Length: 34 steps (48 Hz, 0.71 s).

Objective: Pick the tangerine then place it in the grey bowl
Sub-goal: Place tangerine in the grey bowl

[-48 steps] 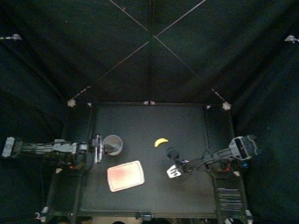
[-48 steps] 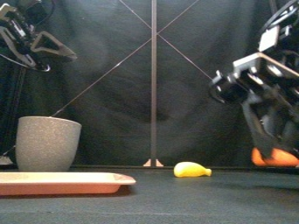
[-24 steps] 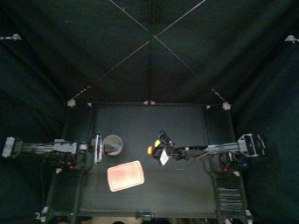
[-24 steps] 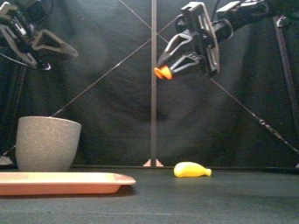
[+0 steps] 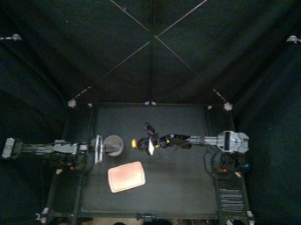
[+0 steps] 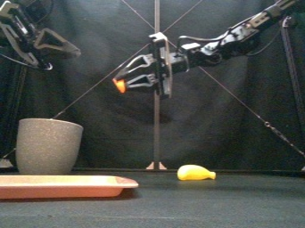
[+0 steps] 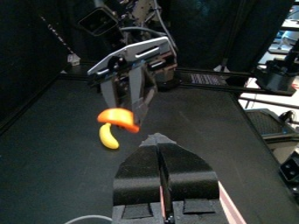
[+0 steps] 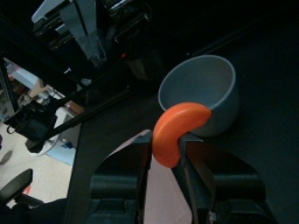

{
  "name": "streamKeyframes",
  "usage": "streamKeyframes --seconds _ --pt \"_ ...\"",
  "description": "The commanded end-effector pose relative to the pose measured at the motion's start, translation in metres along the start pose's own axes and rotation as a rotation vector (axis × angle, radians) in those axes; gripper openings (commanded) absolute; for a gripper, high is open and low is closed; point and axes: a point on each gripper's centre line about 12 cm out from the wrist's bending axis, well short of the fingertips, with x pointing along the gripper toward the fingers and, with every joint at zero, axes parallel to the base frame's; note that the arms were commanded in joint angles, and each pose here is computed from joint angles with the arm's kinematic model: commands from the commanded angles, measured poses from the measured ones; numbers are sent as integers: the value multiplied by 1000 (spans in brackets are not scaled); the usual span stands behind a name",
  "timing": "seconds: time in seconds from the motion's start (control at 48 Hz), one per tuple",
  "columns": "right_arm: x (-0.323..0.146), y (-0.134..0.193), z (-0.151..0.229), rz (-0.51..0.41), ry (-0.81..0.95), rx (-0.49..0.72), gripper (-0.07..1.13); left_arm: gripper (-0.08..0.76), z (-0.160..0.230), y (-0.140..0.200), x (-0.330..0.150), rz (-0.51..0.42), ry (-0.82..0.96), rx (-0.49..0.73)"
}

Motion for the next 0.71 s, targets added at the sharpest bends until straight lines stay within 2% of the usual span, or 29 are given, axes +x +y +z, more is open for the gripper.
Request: streamKeyframes --seconds 0.021,0.229,0.708 --pt "20 4 27 56 -53 -50 580 97 10 0 1 3 -34 4" --pt "58 -5 29 73 -48 -96 580 97 13 -1 1 -7 -44 30" --pt "98 -15 40 93 -86 -121 609 97 17 -2 0 -7 -78 33"
